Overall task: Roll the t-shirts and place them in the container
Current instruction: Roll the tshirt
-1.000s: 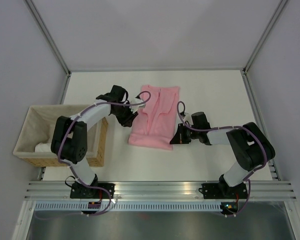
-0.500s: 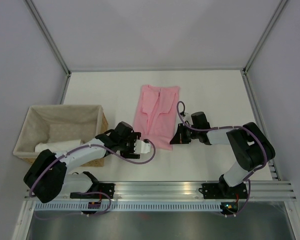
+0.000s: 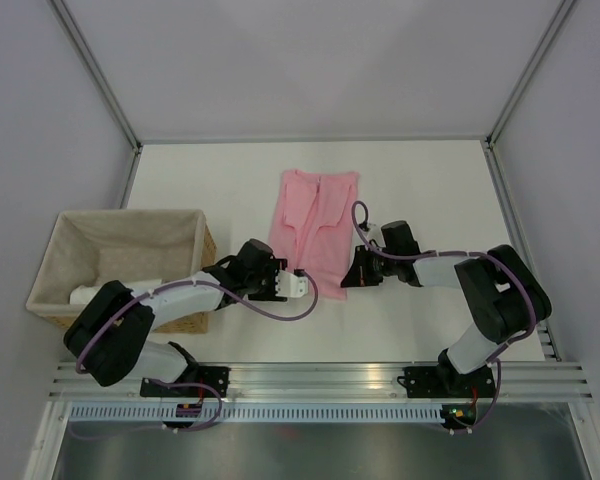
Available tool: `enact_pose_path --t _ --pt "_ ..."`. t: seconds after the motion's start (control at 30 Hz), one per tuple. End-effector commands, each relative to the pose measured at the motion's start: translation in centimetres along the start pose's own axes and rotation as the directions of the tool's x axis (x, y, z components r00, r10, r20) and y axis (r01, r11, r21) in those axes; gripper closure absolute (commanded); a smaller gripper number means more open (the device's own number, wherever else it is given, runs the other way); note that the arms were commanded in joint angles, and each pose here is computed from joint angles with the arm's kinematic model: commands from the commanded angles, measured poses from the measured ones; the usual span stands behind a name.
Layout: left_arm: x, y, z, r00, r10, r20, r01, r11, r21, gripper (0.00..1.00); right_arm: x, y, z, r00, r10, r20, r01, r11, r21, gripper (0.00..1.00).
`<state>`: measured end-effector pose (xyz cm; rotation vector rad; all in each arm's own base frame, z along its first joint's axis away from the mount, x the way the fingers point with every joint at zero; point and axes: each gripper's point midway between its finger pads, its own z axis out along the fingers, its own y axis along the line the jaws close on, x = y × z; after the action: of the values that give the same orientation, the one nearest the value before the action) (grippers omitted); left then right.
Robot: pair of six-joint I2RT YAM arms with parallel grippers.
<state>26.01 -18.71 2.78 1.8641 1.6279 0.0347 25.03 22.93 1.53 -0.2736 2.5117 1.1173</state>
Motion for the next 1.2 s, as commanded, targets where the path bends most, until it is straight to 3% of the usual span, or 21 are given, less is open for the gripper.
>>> enact_pose_path --t 0.0,0.07,0.2,0.3,0.37,0.43,0.5,0.53,0.57,0.6,0.67,0.83,0.93,1.07,1.17 --pt "1.0 -0.2 0.7 0.999 0.011 -0.047 -0.01 1.0 0.02 0.41 -1.5 0.3 -0.5 0.997 -0.068 0.02 0.068 0.998 0.017 0.91" --pt "1.1 -0.7 0.8 0.998 0.0 -0.056 0.002 0.999 0.05 0.49 -1.6 0.5 -0.6 0.998 -0.066 0.022 0.066 0.998 0.008 0.91" --pt "0.9 -1.9 0.5 0.999 -0.021 -0.048 0.027 0.993 0.114 0.82 -2.4 1.2 -1.1 0.996 -0.078 0.041 0.079 0.997 -0.007 0.87" --pt "-0.2 -2.2 -0.2 0.996 -0.081 -0.02 0.084 0.979 0.185 0.97 -3.9 2.0 -2.3 0.985 -0.146 0.088 0.145 0.989 0.014 0.68" --pt "-1.4 -2.2 -1.0 0.988 -0.155 0.012 0.147 0.954 0.26 0.98 -6.1 3.2 -4.0 0.948 -0.266 0.176 0.261 0.964 0.05 0.59" --pt "-1.8 -2.5 -1.4 0.972 -0.233 0.031 0.209 0.917 0.34 0.98 -7.6 4.1 -5.8 0.871 -0.429 0.239 0.413 0.903 0.116 0.51" --pt "-1.6 -2.2 -2.0 0.956 -0.294 0.006 0.265 0.871 0.413 0.98 -6.8 5.1 -6.1 0.791 -0.572 0.216 0.556 0.82 0.137 0.49" --pt "-2.6 -1.5 -2.2 0.949 -0.312 0.04 0.264 0.858 0.441 0.98 -6.7 5.8 -6.5 0.691 -0.693 0.206 0.676 0.721 0.155 0.48" --pt "-2.3 -1.6 -2.3 0.943 -0.332 0.025 0.283 0.838 0.467 0.98 -5.8 6.2 -6.4 0.648 -0.738 0.186 0.726 0.673 0.143 0.48" --pt "-2.1 -2.2 -2.3 0.937 -0.348 0.007 0.297 0.811 0.505 0.98 -4.4 7.5 -5.9 0.547 -0.819 0.174 0.817 0.568 0.104 0.46" --pt "-2.3 -1.3 -2.1 0.934 -0.358 0.007 0.305 0.804 0.51 0.98 -1.9 8.3 -5.2 0.481 -0.866 0.138 0.87 0.49 0.044 0.45" --pt "-2.1 -0.7 -1.6 0.93 -0.368 -0.01 0.318 0.79 0.524 0.98 -0.9 7.9 -3.7 0.428 -0.898 0.104 0.894 0.437 0.097 0.4" --pt "-2.0 -0.6 -1.6 0.935 -0.353 -0.008 0.305 0.797 0.522 0.98 -0.9 6.8 -2.4 0.406 -0.913 0.034 0.899 0.406 0.167 0.39" --pt "-1.9 -0.7 -1.5 0.938 -0.346 -0.008 0.299 0.799 0.523 0.97 -0.8 6.3 -0.5 0.365 -0.93 -0.048 0.922 0.354 0.158 0.39" --pt "-1.9 -0.9 -1.5 0.939 -0.345 -0.008 0.297 0.796 0.527 0.97 -0.8 5.2 -0.1 0.368 -0.923 -0.112 0.921 0.346 0.18 0.4"
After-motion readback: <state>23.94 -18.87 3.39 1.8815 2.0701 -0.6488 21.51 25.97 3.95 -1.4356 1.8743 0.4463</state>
